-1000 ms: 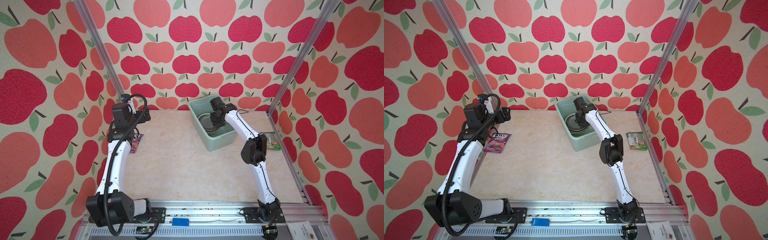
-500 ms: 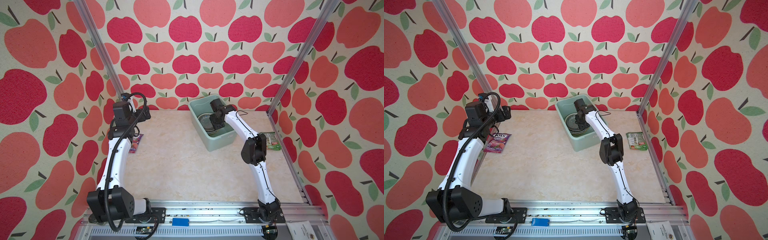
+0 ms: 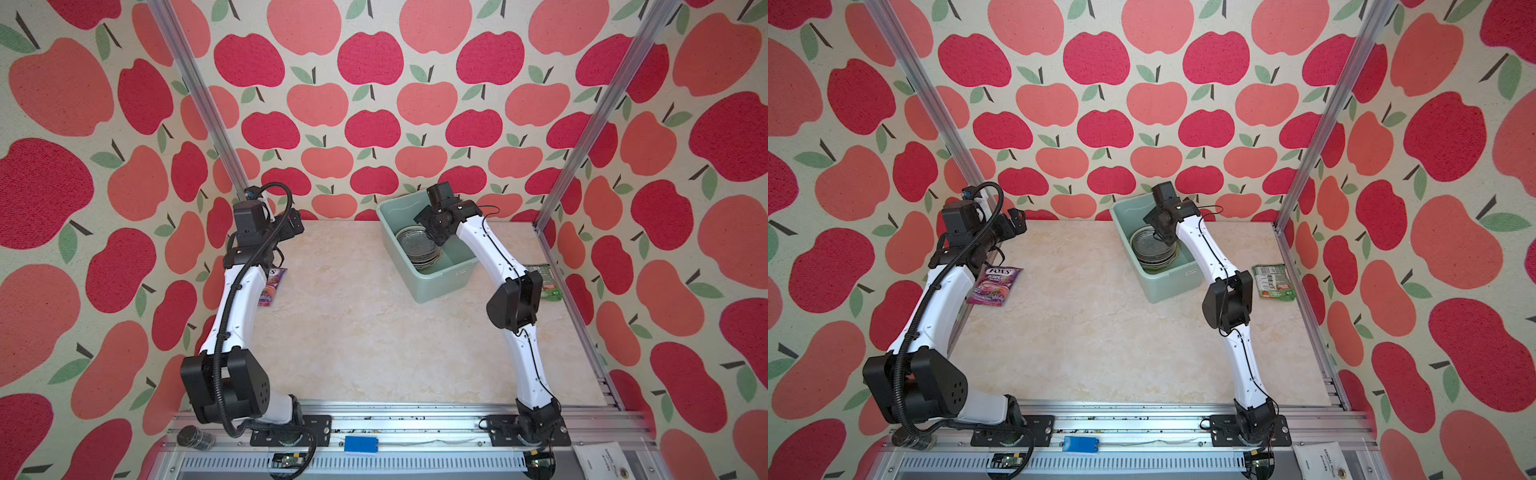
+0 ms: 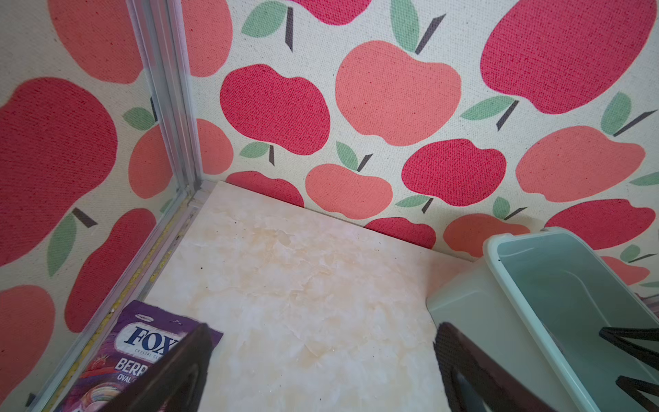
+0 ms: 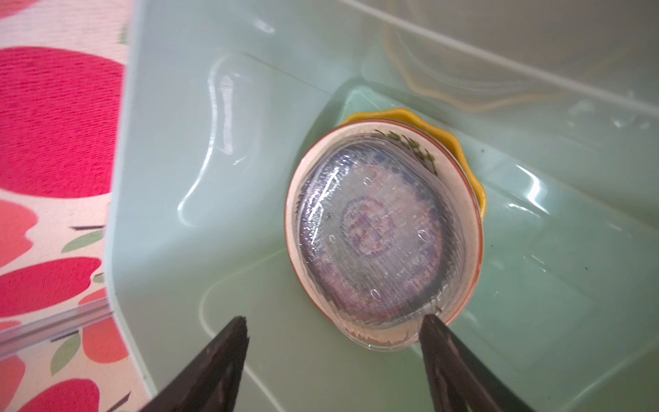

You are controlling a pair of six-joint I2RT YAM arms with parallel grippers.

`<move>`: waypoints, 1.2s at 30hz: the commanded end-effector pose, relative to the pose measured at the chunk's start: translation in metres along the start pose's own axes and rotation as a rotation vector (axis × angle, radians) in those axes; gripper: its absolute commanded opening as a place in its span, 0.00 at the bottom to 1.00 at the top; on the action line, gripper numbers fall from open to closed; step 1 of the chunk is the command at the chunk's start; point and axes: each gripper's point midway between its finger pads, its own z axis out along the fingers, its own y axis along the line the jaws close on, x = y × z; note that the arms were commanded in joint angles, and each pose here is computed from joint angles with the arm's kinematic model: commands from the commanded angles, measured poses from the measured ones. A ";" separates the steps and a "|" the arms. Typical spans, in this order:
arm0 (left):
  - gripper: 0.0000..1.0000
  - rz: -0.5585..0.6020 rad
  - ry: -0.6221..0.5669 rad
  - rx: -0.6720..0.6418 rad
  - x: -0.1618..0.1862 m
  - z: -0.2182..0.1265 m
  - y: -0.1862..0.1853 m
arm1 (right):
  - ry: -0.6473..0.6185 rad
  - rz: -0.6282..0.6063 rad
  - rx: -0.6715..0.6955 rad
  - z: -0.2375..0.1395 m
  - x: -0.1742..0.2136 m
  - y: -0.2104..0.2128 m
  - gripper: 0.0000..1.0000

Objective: Place the plates into the plastic bin on the countertop

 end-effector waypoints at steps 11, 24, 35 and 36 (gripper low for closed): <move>0.99 -0.125 -0.039 0.065 0.000 0.033 -0.005 | -0.398 -0.849 -0.361 -0.144 -0.061 0.057 0.74; 0.99 -0.046 0.093 -0.126 0.104 0.026 0.055 | -0.589 -0.563 0.000 -0.165 -0.136 -0.192 0.69; 0.99 0.051 0.116 -0.268 0.172 -0.005 0.099 | -0.578 -0.599 0.195 -0.152 -0.059 -0.310 0.70; 0.99 0.051 0.122 -0.270 0.176 -0.006 0.100 | -0.566 -0.597 0.197 -0.147 -0.052 -0.316 0.70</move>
